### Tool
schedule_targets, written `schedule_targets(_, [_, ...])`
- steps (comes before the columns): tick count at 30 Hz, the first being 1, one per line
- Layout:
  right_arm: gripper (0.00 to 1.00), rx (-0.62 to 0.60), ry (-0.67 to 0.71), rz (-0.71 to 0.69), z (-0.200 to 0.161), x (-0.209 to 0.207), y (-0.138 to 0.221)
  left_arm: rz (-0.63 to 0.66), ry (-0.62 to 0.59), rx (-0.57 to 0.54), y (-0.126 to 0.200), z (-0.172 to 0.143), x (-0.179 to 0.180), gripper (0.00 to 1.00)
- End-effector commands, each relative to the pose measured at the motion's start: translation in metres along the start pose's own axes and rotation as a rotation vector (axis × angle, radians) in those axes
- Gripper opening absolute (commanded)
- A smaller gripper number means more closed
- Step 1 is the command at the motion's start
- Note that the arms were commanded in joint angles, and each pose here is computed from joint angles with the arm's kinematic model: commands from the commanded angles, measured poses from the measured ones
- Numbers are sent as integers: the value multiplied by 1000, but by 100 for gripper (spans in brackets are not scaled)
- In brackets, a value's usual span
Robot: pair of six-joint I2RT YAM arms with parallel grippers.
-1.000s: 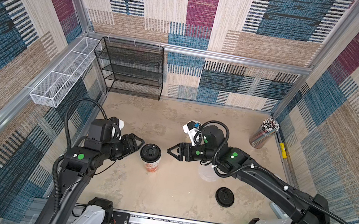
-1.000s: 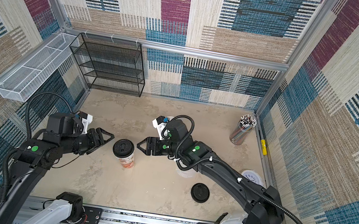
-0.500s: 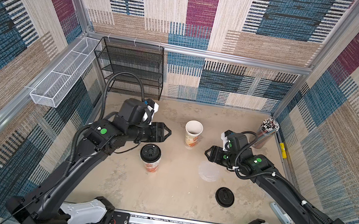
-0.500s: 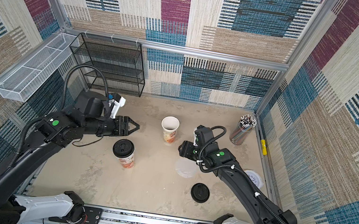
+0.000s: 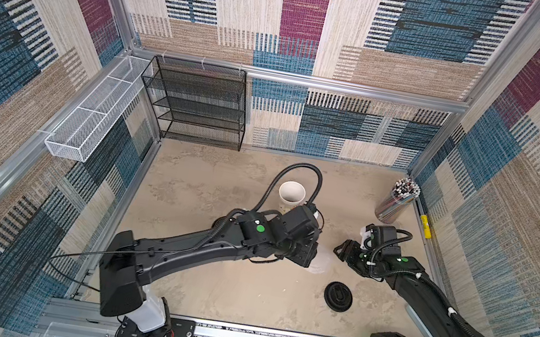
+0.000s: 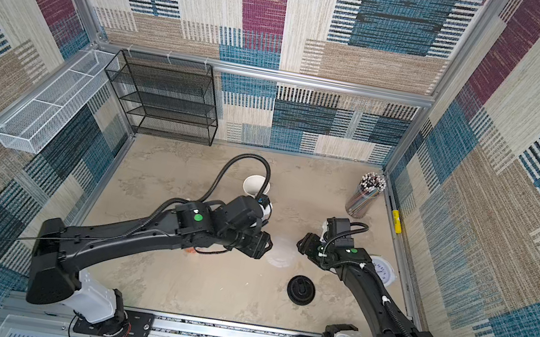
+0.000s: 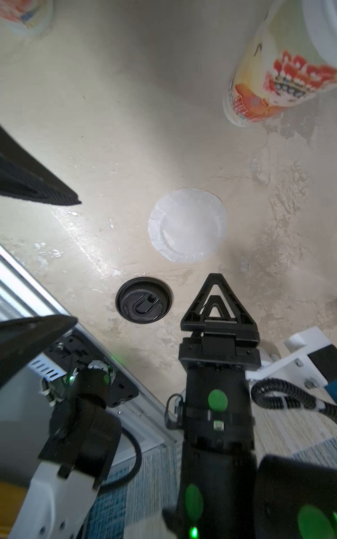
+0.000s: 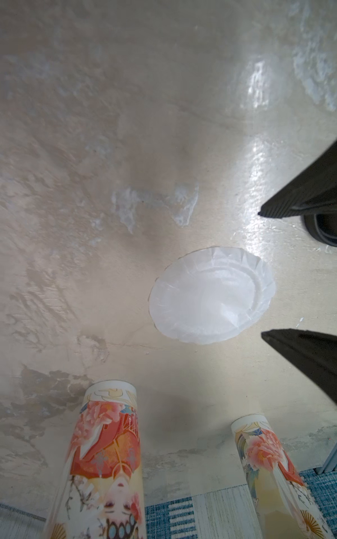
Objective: Put the leak-proof paper on the milk tea cups
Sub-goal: Pick up the leak-proof paper from the center of the board.
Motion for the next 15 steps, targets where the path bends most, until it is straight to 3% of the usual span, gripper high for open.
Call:
schedule_targets(1, [63,18,14,53,-3,3,-7,51,-55,-92,-25,16,-2,61])
schedule_targets(6, [62,30,-1,71,-9,-3,-13,104,-128,-99,-64,19,3,60])
schedule_targets(15, [63,46,2,57,-18,-11,-10,159,-130,-37,-115,15,19,61])
Point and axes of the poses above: each gripper's point midway between its finger pads, its own y axis back along the fingers, its own x axis along the line the jaws close on, z = x × y, the point moved 2 cm from there along y, back along the fingers, and after that the axes turned 13 degrees about -y, right-handed, at the moved point
